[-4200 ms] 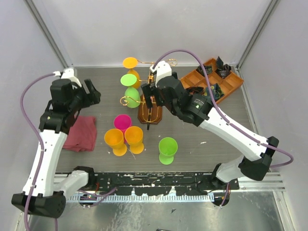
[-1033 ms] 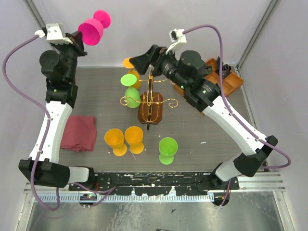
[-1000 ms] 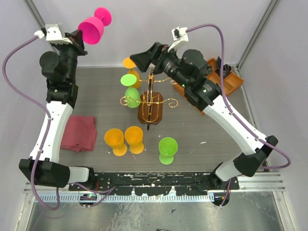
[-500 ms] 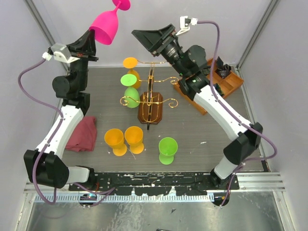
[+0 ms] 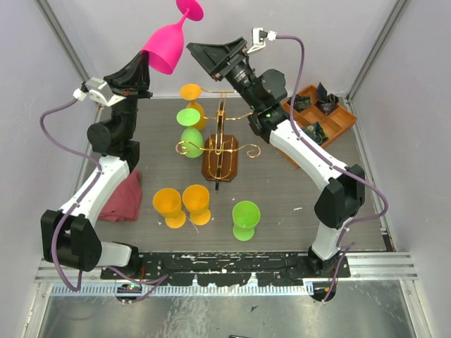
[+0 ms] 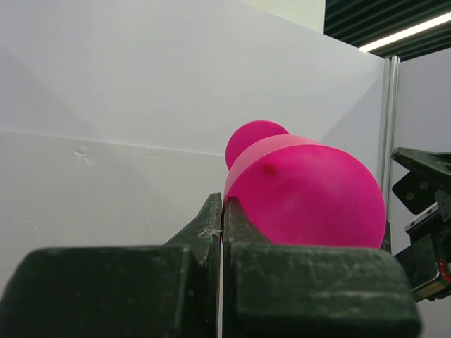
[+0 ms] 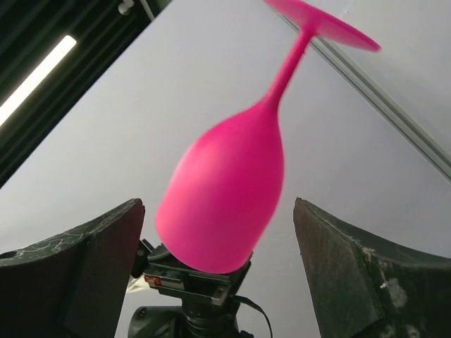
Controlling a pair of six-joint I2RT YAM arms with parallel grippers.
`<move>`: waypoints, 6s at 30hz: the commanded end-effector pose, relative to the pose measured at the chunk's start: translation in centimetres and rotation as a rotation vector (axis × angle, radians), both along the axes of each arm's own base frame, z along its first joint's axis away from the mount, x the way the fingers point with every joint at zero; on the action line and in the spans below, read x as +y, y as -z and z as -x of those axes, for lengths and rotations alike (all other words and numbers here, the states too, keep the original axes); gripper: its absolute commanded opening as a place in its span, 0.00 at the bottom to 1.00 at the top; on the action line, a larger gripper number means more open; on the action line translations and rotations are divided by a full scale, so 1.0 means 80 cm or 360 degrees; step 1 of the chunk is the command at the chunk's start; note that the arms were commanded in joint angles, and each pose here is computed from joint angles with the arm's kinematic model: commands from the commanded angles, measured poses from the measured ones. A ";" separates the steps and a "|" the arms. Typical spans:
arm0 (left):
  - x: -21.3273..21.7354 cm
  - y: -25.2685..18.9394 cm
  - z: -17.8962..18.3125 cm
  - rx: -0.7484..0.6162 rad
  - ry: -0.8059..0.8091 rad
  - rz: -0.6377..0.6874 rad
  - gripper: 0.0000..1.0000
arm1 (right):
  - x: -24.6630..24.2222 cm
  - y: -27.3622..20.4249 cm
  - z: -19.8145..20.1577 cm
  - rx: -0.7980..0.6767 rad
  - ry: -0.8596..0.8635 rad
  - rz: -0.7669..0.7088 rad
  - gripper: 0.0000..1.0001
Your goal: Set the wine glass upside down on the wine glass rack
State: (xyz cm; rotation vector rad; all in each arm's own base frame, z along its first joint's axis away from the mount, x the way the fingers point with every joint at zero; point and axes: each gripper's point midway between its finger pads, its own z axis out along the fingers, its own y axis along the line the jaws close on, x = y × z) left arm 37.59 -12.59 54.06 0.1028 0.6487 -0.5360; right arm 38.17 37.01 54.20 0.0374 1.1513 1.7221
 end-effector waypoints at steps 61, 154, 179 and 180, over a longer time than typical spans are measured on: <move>-0.035 0.028 0.034 -0.0084 0.0106 -0.0188 0.42 | -0.039 -0.088 -0.019 -0.0367 0.0246 -0.0197 0.01; 0.041 0.131 -0.083 0.0819 -0.0275 -0.0294 0.87 | -0.224 0.307 -0.139 -0.0865 0.0765 0.1410 0.01; 0.041 0.138 -0.092 0.0843 -0.0273 -0.0295 0.87 | -0.185 0.320 -0.167 -0.0870 0.0720 0.1341 0.01; 0.041 0.138 -0.092 0.0843 -0.0275 -0.0295 0.87 | -0.186 0.318 -0.169 -0.0867 0.0739 0.1335 0.01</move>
